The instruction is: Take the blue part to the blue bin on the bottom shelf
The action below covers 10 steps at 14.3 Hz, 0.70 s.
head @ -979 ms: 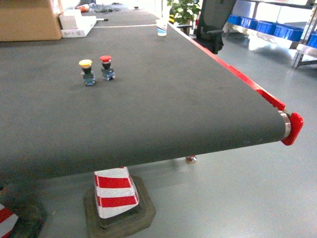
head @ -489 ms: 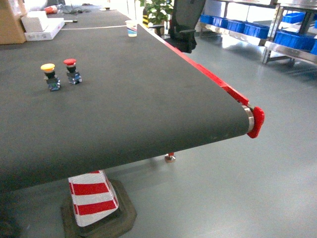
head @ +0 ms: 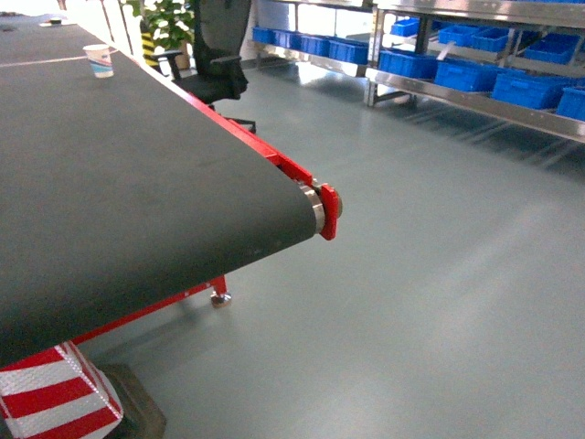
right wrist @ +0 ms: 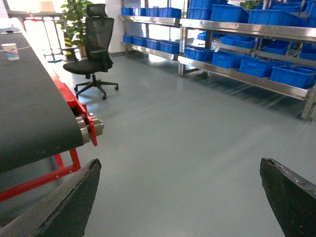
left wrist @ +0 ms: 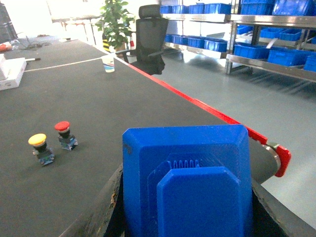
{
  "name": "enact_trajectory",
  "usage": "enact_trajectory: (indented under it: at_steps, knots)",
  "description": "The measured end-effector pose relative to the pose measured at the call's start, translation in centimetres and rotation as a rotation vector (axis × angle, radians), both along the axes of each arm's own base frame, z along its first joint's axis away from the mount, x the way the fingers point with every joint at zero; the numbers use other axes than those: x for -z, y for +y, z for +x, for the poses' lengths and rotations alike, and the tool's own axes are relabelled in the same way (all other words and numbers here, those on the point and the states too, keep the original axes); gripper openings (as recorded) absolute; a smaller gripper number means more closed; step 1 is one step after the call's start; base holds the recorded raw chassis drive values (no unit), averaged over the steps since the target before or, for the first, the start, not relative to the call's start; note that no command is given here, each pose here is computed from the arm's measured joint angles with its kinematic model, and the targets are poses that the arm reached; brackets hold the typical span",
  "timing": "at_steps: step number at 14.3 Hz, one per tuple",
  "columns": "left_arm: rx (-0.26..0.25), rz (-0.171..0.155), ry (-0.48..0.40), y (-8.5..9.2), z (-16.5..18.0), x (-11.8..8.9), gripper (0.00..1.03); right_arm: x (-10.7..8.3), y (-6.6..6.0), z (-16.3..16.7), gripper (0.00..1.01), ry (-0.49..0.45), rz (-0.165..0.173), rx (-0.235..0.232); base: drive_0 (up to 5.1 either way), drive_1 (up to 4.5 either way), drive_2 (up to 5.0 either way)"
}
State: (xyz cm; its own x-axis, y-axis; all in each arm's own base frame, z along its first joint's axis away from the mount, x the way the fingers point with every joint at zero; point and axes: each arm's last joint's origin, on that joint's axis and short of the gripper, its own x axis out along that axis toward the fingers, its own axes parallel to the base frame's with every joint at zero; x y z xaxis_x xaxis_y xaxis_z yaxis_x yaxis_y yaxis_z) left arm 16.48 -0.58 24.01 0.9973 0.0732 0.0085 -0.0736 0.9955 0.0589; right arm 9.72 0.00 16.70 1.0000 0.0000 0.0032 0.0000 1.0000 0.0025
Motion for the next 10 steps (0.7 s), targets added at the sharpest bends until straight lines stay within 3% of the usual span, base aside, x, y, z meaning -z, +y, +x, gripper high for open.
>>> enact_trajectory:
  at_steps: [10]
  knots:
    - [0.000, 0.000, 0.000, 0.00, 0.00, 0.00, 0.44, 0.00, 0.00, 0.00, 0.98, 0.000, 0.000, 0.000, -1.6, -1.61, -1.6]
